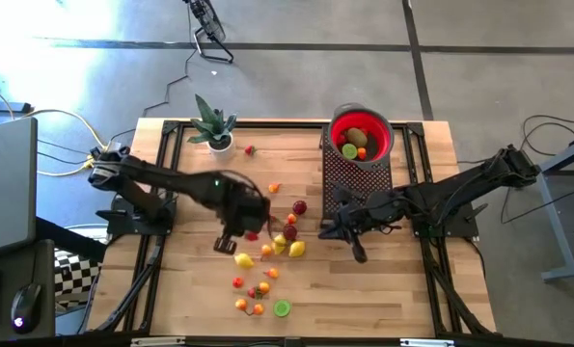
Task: Pick & Place Fruit
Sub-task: Put the strawberry into the strainer bowl on the shelf
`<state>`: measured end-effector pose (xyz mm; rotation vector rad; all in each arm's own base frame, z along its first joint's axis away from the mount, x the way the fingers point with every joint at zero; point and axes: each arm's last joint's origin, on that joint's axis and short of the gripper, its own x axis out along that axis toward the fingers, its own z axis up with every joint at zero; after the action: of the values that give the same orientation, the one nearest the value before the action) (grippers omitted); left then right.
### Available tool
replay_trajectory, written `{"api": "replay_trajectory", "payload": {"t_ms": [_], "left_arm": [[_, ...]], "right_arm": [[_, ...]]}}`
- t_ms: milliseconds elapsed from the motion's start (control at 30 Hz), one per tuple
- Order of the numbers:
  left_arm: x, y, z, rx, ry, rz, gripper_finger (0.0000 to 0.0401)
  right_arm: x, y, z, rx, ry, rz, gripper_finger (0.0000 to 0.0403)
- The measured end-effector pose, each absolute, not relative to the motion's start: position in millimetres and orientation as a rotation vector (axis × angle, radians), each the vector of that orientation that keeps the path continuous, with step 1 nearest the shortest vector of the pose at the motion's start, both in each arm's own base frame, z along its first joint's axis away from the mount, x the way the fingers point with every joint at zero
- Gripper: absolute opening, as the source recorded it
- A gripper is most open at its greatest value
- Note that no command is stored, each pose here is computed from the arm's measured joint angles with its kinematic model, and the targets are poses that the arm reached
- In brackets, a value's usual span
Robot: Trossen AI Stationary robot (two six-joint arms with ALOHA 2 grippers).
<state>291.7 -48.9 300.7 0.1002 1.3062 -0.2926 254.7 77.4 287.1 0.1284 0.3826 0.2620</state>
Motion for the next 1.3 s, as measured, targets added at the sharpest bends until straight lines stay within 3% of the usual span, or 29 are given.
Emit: {"api": "replay_trajectory", "payload": {"t_ms": [333,567,933,1300], "left_arm": [[303.1,12.2,355.2,0.170,1.093,-0.236,0.0000],[307.5,60.6,376.7,0.100,0.902,-0.170,0.0000],[315.4,117.0,405.9,0.055,0.468,-0.197,0.0000],[331.1,154.8,403.4,0.106,0.326,-0.108,0.0000]], "right_arm": [[253.3,77.7,284.2,0.131,0.419,0.282,0.0003],[253.5,76.7,283.9,0.070,0.410,0.255,0.0003],[250.2,51.8,298.4,-0.039,0.314,0.004,0.0003],[238.4,8.9,316.9,-0.119,0.241,-0.361,0.0003]]}}
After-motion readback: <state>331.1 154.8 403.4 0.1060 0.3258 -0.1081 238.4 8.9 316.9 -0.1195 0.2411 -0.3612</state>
